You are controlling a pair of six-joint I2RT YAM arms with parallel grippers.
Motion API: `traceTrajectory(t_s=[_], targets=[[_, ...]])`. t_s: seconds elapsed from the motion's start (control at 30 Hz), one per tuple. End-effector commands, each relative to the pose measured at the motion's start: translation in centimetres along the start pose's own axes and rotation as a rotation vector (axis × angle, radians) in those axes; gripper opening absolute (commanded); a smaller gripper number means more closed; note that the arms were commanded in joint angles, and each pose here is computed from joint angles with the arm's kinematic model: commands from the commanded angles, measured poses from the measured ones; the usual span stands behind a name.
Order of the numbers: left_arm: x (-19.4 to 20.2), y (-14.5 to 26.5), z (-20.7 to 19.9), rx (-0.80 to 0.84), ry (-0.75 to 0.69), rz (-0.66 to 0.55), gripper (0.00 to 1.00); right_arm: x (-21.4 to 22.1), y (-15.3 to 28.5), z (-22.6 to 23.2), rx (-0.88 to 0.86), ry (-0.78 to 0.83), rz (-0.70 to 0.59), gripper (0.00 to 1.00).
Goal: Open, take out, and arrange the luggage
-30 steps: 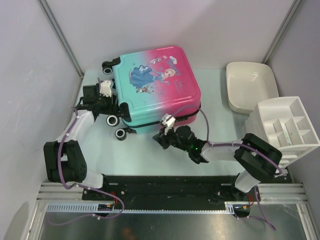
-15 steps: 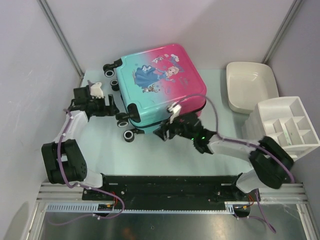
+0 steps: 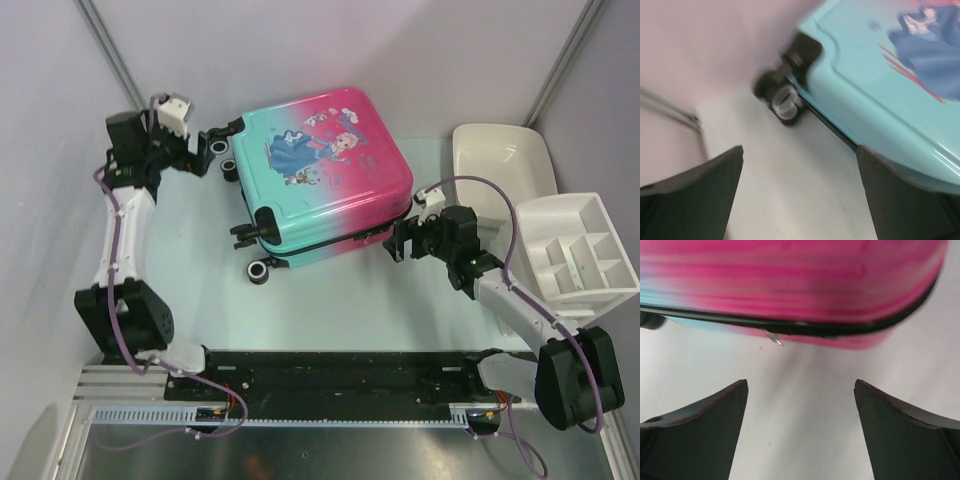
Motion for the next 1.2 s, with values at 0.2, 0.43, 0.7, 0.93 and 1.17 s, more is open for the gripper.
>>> traceTrajectory(t_s=[0.2, 0.43, 0.7, 0.93, 1.17], targets=[[-3.4, -8.4, 5.5, -0.031, -0.737, 0.082, 1.0, 3.1, 0.7, -1.8, -0.021, 0.016, 0.13, 0.94], [-3.2, -12.4, 5.7, 0.019, -0.825, 0.096, 1.0, 3.1, -0.7, -2.3, -0.012, 0.021, 0.1, 0.95], [-3.0, -17.4, 7.9, 0.004, -0.79, 0.09, 0.98, 3.1, -1.3, -2.6, -0.005, 0.03, 0.094, 0.95], [-3.1, -20.1, 8.2, 0.027, -0.804, 0.055, 0.8, 3.4, -1.3, -2.8, 0.009, 0.024, 0.101, 0.94], [-2.2, -20.2, 6.2, 0.108, -0.891, 0.059, 0.7, 3.5, -2.1, -2.9, 0.013, 0.004, 0.097, 0.94]])
Point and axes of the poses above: each gripper's point midway between its finger pads, its own y axis back along the fingers, its own z axis along the line the jaws close on, x = y × z, the point moved 6 cm from there along y, back along the fingers, and after that the axes turned 12 degrees about y, right-handed, at the moved point
